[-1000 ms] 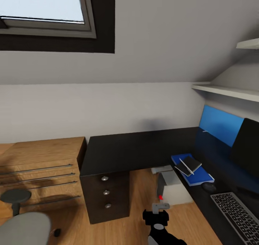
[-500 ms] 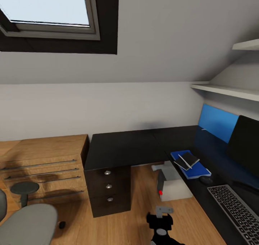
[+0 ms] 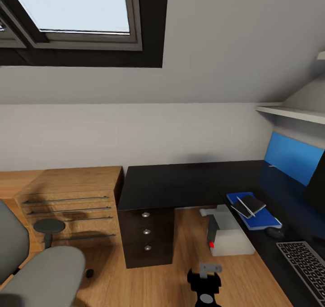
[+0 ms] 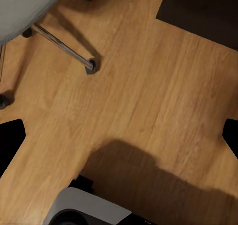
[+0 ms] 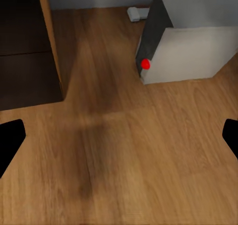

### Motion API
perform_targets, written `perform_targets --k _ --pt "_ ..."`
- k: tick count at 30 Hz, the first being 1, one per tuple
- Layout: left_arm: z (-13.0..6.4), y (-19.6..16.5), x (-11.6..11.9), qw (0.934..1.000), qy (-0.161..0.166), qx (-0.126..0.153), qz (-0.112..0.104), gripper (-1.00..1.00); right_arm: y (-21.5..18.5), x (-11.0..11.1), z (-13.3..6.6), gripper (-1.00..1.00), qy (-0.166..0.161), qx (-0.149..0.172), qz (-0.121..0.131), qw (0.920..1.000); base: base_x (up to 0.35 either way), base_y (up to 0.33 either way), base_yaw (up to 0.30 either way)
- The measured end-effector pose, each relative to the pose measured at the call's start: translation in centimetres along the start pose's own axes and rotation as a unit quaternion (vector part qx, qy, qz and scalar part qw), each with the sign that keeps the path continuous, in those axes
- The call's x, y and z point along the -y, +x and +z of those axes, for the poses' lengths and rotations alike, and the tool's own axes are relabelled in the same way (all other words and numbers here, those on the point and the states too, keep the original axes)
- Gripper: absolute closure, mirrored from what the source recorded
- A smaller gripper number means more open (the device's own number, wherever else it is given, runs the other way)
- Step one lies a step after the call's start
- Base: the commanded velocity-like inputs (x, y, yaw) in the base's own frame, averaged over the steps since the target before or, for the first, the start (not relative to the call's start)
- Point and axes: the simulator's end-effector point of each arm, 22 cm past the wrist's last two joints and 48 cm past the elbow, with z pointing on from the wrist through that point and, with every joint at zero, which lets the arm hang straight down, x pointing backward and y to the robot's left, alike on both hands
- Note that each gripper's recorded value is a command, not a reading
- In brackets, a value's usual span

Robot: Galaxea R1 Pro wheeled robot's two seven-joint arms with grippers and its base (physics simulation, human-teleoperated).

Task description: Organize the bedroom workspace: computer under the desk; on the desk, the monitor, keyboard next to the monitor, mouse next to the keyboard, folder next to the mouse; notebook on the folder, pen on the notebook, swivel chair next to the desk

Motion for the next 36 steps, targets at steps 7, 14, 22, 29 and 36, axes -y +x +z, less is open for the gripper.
perform_targets --k 7,14,22,29,36 --pt "0.0 0.0 0.0 1.0 0.0 0.0 0.0 -1.0 1.7 1.5 0.6 -1.0 -0.014 0.018 0.0 0.9998 -0.003 0.0 0.008" --pt "0.0 0.3 0.2 1.0 0.001 -0.003 0.002 -1.0 2.6 3.9 0.9 -1.0 -0.015 0.05 0.004 0.9986 -0.278 -0.027 0.0" --pt "0.1 0.6 0.1 1.0 0.0 -0.006 0.004 -1.0 3.4 5.0 0.9 -1.0 -0.007 0.047 -0.001 0.9989 -0.294 -0.163 0.004" --pt "0.1 0.7 0.1 1.0 0.0 -0.007 0.003 -1.0 3.7 5.0 0.8 -1.0 -0.007 0.045 -0.002 0.9989 -0.108 -0.082 0.177" --pt "0.1 0.8 0.1 1.0 0.0 -0.007 0.003 -1.0 3.7 5.0 0.8 -1.0 -0.007 0.045 -0.003 0.999 -0.015 -0.011 0.26"
